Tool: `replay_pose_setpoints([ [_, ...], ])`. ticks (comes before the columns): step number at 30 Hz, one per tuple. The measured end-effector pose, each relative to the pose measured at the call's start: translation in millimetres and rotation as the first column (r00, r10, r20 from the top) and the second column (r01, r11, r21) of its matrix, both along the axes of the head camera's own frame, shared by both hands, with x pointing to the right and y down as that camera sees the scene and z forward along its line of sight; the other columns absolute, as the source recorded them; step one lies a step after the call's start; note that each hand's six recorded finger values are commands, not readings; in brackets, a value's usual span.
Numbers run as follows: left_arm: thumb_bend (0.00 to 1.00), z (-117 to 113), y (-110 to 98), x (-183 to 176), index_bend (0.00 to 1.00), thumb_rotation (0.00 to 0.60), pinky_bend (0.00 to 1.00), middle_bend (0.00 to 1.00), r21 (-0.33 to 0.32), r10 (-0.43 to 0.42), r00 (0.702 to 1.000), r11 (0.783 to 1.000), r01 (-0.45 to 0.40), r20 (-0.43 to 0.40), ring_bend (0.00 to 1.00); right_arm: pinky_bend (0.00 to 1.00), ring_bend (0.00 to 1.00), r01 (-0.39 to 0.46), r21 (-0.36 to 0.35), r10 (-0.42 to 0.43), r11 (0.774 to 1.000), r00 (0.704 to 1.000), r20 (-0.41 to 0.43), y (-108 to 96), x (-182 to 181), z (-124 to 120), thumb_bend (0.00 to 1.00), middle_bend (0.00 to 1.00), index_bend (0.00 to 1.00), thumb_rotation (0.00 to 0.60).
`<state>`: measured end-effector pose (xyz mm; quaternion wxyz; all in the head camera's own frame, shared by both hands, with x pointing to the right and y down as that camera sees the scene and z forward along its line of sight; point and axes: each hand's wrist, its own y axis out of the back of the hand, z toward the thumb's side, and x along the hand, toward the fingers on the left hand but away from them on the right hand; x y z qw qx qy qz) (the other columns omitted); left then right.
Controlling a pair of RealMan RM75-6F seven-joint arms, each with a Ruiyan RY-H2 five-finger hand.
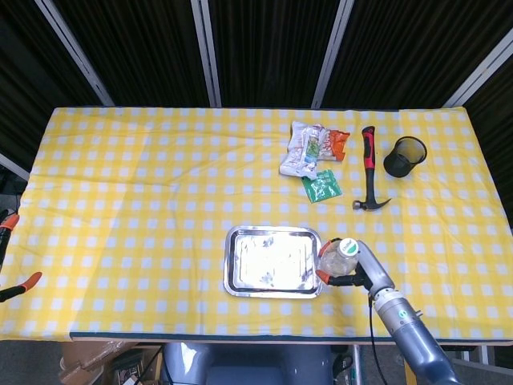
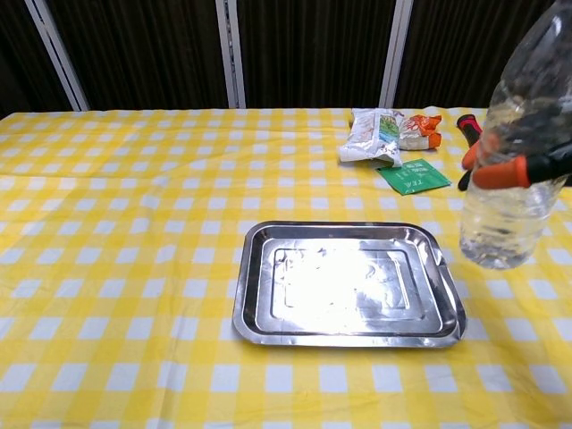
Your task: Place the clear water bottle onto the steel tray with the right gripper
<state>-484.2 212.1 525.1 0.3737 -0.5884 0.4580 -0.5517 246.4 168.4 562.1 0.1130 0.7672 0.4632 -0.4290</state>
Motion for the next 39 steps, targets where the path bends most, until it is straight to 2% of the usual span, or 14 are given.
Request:
replay_pose_setpoints([
  [5, 0.19, 0, 0, -1, 0.04, 0.600, 0.00, 0.00, 0.001, -0.005, 1.000, 1.000, 0.005, -0.001, 0.00, 0.00, 0.28, 0.019, 0.109, -0.013, 0.994, 0.999, -0.051, -33, 21, -36, 0.82, 0.61, 0.79, 0.600],
  [10, 0.19, 0, 0, 0, 0.04, 0.600, 0.00, 0.00, -0.001, -0.001, 1.000, 1.000, 0.001, 0.000, 0.00, 0.00, 0.27, 0.060, 0.205, -0.047, 0.977, 0.996, -0.070, -66, 30, -79, 0.82, 0.61, 0.79, 0.600],
  [12, 0.19, 0, 0, 0, 0.04, 0.600, 0.00, 0.00, 0.000, -0.003, 1.000, 1.000, 0.003, 0.000, 0.00, 0.00, 0.27, 0.082, 0.213, -0.068, 0.974, 0.995, -0.074, -72, 31, -91, 0.82, 0.61, 0.79, 0.600],
  [15, 0.19, 0, 0, -1, 0.04, 0.600, 0.00, 0.00, 0.001, -0.004, 1.000, 1.000, 0.004, -0.001, 0.00, 0.00, 0.28, 0.119, 0.184, -0.105, 0.976, 0.991, -0.081, -71, 32, -99, 0.82, 0.61, 0.79, 0.600],
  [21, 0.19, -2, 0, -2, 0.04, 0.600, 0.00, 0.00, 0.007, -0.008, 1.000, 1.000, 0.008, -0.003, 0.00, 0.00, 0.28, 0.119, 0.073, -0.116, 0.990, 0.992, -0.051, -49, 31, -79, 0.82, 0.61, 0.79, 0.600],
  [31, 0.19, 0, 0, -1, 0.04, 0.600, 0.00, 0.00, 0.003, -0.004, 1.000, 1.000, 0.004, 0.004, 0.00, 0.00, 0.28, 0.040, -0.080, -0.037, 0.996, 0.998, 0.042, -1, 8, -15, 0.82, 0.61, 0.79, 0.600],
  [36, 0.19, 0, -1, -1, 0.04, 0.600, 0.00, 0.00, 0.003, -0.004, 1.000, 1.000, 0.004, 0.007, 0.00, 0.00, 0.28, -0.007, -0.128, 0.017, 0.992, 0.997, 0.072, 19, 0, 19, 0.82, 0.61, 0.79, 0.600],
  [39, 0.19, 0, 0, 0, 0.04, 0.600, 0.00, 0.00, 0.003, -0.002, 1.000, 1.000, 0.002, 0.006, 0.00, 0.00, 0.28, -0.012, -0.108, 0.020, 0.994, 0.997, 0.075, 19, -1, 26, 0.82, 0.61, 0.79, 0.600],
])
